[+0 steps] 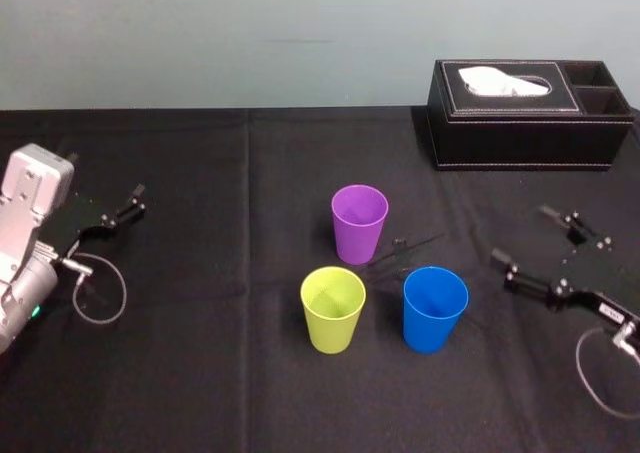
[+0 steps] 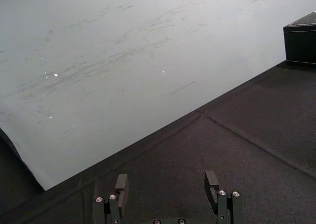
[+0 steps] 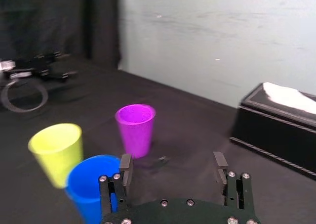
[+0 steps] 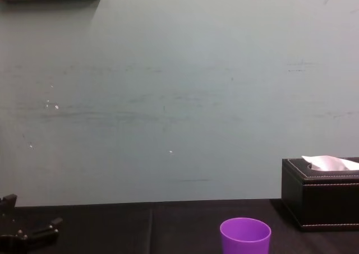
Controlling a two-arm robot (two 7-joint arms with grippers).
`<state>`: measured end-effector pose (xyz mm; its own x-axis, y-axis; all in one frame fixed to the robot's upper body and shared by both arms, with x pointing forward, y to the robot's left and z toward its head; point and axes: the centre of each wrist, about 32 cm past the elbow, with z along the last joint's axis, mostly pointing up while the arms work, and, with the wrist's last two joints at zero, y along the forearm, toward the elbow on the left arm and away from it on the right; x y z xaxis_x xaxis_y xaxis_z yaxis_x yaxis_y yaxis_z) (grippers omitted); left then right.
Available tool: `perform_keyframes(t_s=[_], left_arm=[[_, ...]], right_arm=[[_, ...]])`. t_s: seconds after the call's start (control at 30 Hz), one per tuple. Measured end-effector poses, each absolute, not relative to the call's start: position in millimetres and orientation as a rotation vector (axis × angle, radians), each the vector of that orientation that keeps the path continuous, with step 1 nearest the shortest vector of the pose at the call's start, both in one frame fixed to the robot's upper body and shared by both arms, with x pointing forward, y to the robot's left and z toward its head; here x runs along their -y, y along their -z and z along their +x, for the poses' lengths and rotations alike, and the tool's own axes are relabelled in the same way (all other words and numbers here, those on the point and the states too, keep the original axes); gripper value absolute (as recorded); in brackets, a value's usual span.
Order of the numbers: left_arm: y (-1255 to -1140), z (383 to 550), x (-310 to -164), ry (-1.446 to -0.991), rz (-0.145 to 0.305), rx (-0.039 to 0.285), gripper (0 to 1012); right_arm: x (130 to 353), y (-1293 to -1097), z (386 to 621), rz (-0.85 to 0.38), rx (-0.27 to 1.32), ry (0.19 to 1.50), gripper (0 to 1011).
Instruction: Stack the three plastic cups sequentially using one hand.
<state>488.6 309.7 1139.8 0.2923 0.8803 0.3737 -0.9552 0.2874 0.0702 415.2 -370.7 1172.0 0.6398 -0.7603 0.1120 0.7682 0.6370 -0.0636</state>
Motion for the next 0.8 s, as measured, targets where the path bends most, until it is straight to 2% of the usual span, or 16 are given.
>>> perform_keyframes(t_s=[0.4, 0.8], left_arm=[[-1139.8, 488.6, -309.7, -1.248, 0.304, 0.285, 1011], [-1139.8, 488.6, -309.6, -1.248, 0.304, 0.285, 1011]], right_arm=[[373, -1153.2, 399, -0.158, 0.045, 0.748, 1004], [367, -1141.8, 398, -0.179, 0.022, 0.697, 1004]])
